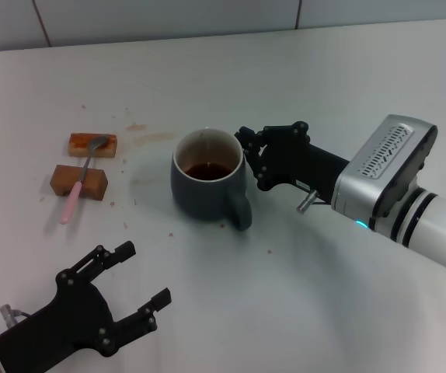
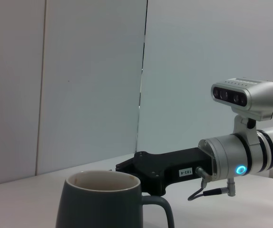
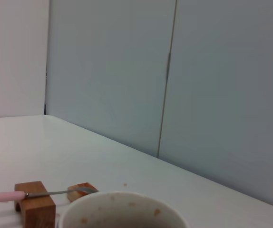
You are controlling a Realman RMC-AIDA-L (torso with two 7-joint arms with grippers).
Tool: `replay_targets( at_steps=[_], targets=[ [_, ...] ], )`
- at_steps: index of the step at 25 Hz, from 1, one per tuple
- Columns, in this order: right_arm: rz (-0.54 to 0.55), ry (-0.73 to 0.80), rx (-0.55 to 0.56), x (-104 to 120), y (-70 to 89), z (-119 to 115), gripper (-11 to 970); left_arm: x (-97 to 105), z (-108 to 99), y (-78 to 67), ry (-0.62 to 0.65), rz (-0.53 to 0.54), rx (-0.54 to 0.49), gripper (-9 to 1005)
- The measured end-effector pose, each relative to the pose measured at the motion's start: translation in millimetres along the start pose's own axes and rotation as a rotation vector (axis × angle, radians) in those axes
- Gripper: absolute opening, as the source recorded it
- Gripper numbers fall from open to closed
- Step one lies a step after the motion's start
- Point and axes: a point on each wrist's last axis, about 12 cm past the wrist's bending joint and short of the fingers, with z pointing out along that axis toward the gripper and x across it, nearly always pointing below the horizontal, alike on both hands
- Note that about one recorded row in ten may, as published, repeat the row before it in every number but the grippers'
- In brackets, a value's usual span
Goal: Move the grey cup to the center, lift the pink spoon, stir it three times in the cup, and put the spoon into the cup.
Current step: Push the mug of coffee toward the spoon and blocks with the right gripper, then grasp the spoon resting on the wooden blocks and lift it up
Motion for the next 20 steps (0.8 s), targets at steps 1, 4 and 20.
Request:
replay_targets(
  at_steps=[1, 4, 20],
  targets=[
    [0.0, 0.0, -0.001, 0.0, 0.3, 0.1, 59, -0.1, 0.0, -0.1, -0.001, 0.0, 0.0, 829],
    [0.01, -0.009, 0.011, 1.8, -0.1, -3.8, 57, -0.2, 0.1, -0.1, -0.002, 0.0, 0.001, 829],
    [0.139, -0.413, -0.088, 6.0, -2.0, -134.5, 56, -1.5, -1.0, 1.4, -0.01, 0.006, -0.008, 828]
  ],
)
